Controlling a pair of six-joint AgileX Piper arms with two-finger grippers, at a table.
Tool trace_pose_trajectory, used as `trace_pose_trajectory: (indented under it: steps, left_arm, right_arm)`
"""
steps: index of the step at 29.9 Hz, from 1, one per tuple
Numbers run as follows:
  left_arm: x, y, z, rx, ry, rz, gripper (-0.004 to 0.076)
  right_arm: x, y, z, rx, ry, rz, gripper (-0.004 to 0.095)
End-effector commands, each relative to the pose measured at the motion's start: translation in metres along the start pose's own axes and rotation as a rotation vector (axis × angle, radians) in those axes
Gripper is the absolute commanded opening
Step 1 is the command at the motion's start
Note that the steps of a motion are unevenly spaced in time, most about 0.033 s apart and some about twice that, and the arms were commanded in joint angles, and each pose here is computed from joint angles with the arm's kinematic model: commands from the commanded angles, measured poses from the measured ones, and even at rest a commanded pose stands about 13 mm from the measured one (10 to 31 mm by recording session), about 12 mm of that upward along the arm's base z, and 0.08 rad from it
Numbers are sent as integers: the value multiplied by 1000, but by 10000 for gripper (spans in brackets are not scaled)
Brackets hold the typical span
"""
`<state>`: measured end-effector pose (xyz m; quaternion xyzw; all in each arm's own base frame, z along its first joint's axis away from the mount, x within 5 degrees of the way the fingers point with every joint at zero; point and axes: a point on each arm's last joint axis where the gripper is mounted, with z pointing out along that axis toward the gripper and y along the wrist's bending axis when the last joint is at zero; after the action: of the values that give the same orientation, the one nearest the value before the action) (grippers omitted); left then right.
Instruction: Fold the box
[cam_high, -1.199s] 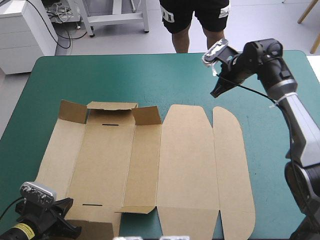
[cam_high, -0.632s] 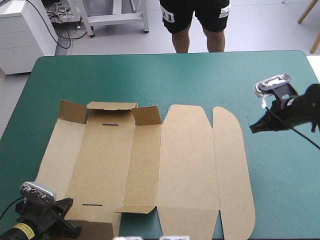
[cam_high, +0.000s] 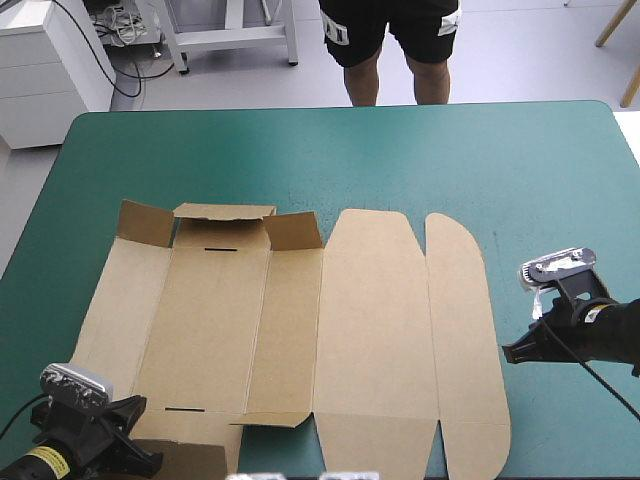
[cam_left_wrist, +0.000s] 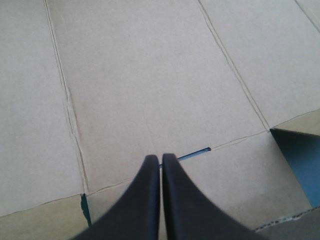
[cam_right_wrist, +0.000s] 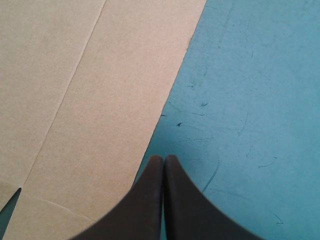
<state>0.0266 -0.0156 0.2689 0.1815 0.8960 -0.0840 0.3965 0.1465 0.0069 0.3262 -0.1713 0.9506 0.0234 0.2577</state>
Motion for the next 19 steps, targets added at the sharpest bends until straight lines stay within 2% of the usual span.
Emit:
trace_pose_trajectory:
  steps: [1,7,19]
  left_arm:
    - [-12,0,-2,3,-54,-10,-8]
    - [-26,1,7,7,20,18,-8]
    - [-109,11,29,-28,49,-36,-8]
  right_arm:
    - [-6,-1,-8,22,-72,7,-16]
    - [-8,-2,-8,33,-96,7,-16]
    - [-10,-3,-8,43,-116,7,-16]
